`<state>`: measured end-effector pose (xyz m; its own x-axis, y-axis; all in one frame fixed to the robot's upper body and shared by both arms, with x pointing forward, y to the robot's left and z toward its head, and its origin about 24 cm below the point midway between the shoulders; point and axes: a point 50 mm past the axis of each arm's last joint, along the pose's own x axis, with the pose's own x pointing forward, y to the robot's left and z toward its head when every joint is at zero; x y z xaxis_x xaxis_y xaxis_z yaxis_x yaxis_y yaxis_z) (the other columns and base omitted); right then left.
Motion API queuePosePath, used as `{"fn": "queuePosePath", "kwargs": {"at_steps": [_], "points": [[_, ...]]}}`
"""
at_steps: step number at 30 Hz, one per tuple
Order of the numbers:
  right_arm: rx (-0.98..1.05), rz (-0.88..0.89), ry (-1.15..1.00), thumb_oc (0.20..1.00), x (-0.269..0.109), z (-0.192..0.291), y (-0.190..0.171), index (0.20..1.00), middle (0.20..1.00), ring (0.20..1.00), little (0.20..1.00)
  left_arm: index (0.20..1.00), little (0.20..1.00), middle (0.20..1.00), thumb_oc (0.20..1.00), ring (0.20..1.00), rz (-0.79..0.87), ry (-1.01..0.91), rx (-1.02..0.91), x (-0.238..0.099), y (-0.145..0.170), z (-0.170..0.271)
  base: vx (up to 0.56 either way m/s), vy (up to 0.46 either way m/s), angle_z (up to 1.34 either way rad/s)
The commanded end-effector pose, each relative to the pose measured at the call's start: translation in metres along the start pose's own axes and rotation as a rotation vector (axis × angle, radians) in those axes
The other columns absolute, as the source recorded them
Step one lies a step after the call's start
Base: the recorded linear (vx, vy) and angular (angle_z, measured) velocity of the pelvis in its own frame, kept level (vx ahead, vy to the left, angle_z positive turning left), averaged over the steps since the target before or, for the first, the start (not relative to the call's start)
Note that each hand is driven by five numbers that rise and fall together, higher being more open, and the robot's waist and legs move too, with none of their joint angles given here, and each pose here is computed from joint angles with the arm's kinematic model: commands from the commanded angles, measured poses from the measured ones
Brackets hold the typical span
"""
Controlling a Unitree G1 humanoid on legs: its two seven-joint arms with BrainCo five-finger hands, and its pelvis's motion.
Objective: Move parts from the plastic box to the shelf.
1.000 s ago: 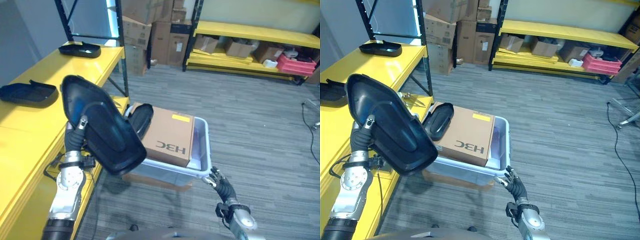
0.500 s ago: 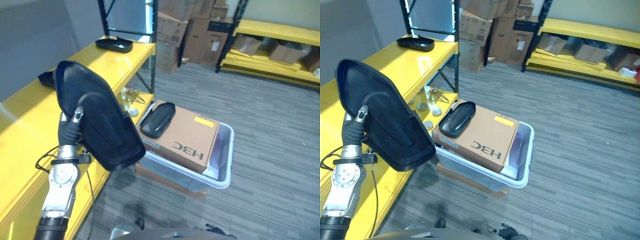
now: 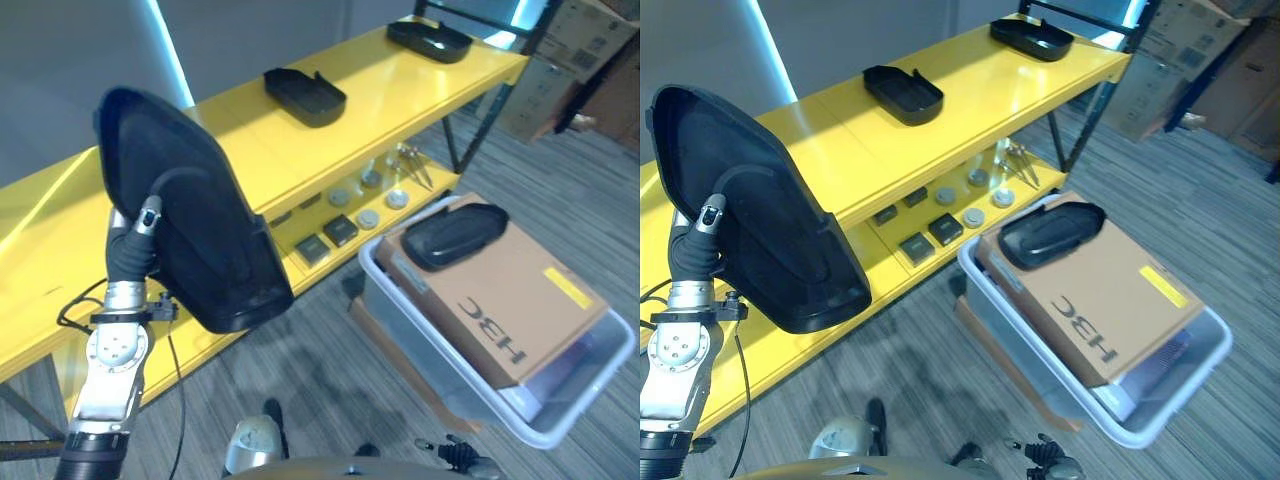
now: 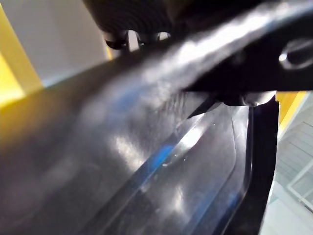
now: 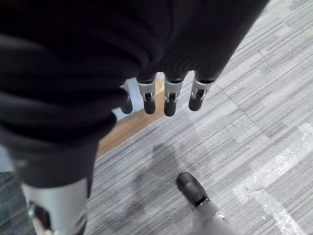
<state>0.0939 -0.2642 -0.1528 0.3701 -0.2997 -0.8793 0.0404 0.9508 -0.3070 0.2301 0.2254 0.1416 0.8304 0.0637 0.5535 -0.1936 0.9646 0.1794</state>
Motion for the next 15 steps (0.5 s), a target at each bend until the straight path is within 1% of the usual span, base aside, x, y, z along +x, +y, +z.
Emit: {"fn": "queuePosePath", "kwargs": {"at_steps": [1,2,3,6,8,10,15], "points": [[0.041,0.022,0.005,1.0,-0.001,-0.001,0.015,1.0,1.0,1.0,1.0,0.2,0.2,0.2,0.2,0.2,0.017,-0.18,0.041,0.011,0.011,0.028,0.17,0.142,0.11],[0.098,0.022,-0.027,1.0,0.0,0.007,0.017,1.0,1.0,1.0,1.0,0.2,0.2,0.2,0.2,0.2,0.022,-0.205,0.097,0.012,0.017,0.034,0.17,0.124,0.07],[0.107,0.028,-0.028,1.0,0.0,0.007,0.02,1.0,1.0,1.0,1.0,0.2,0.2,0.2,0.2,0.2,0.022,-0.221,0.098,0.013,0.018,0.038,0.23,0.192,0.17],[0.092,0.055,-0.045,1.0,0.0,0.012,0.027,1.0,1.0,1.0,1.0,0.2,0.2,0.2,0.2,0.2,0.001,-0.28,0.085,0.021,0.016,0.048,0.21,0.264,0.27],[0.073,0.057,-0.062,1.0,0.001,0.018,0.029,1.0,1.0,1.0,1.0,0.2,0.2,0.2,0.2,0.2,-0.025,-0.303,0.044,0.027,0.008,0.051,0.14,0.165,0.7],[0.087,0.081,-0.095,1.0,0.001,0.028,0.036,1.0,1.0,1.0,1.0,0.2,0.2,0.2,0.2,0.2,-0.087,-0.327,0.015,0.034,-0.005,0.052,0.09,-0.052,0.9],[0.038,0.101,-0.112,1.0,0.0,0.031,0.043,1.0,1.0,1.0,1.0,0.2,0.2,0.2,0.2,0.2,-0.103,-0.339,-0.01,0.038,-0.009,0.053,0.16,-0.106,0.53]]}}
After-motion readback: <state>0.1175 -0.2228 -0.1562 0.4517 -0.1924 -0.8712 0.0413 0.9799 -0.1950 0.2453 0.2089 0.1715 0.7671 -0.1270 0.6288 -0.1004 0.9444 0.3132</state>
